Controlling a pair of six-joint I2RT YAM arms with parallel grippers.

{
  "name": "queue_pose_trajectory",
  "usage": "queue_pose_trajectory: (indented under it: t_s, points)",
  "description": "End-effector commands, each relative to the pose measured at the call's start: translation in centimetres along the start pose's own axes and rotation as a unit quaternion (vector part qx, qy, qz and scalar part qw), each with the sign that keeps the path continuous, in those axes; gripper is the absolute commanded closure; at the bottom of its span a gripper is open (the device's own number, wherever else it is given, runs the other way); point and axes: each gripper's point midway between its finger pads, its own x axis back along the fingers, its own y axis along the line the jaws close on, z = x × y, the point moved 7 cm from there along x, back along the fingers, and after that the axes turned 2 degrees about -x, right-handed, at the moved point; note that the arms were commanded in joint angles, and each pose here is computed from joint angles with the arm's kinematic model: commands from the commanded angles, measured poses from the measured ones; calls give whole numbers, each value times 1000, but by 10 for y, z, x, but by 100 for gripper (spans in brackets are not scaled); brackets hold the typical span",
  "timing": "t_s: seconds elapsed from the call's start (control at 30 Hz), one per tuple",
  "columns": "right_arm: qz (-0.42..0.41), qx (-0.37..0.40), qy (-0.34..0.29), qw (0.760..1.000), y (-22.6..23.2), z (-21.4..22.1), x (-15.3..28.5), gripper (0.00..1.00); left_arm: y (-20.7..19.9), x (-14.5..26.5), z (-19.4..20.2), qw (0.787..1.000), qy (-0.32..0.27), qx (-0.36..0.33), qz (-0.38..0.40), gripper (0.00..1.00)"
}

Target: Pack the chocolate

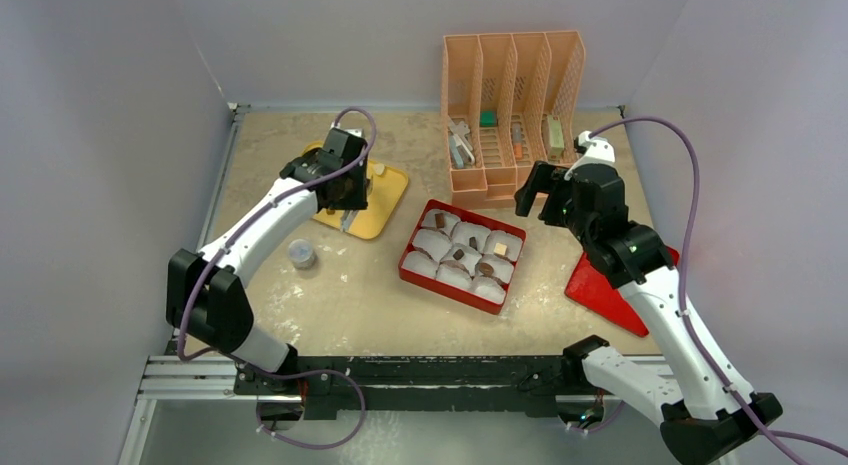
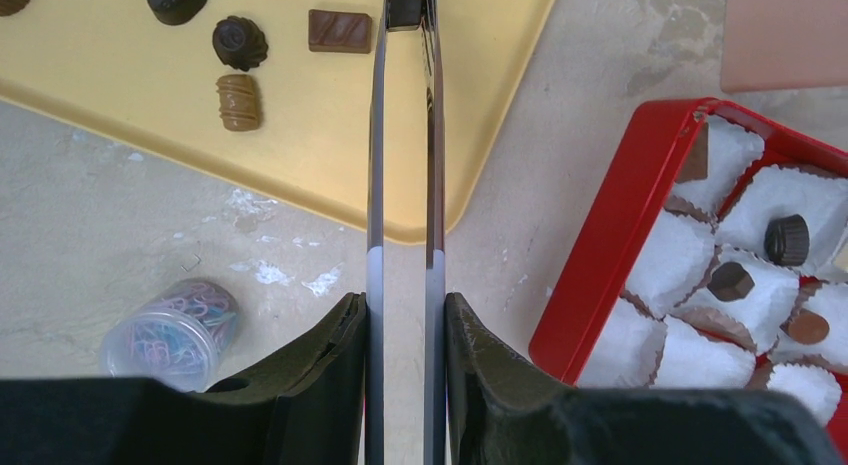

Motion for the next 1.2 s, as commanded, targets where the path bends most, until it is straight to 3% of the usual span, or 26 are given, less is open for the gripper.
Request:
queue_pose_trajectory:
  t_s: [0.0, 0.47, 0.73, 0.9, 1.17]
  points:
    - [-14, -12, -25, 1000, 6, -14, 5, 1, -5, 36, -21, 998, -48, 4, 47, 100]
    - [-7, -5, -21, 1000, 7, -14, -4, 1, -34, 76, -9, 981, -33, -23, 191, 100]
    - [-7, -6, -20, 1000, 7, -13, -5, 1, -75, 89, 15, 964, -4, -87, 252, 100]
    - [-8, -6, -20, 1000, 8, -15, -5, 1, -98, 95, 25, 955, 5, -110, 275, 100]
    - [-8, -6, -17, 1000, 8, -13, -5, 1, -98, 88, 41, 954, 42, -147, 256, 100]
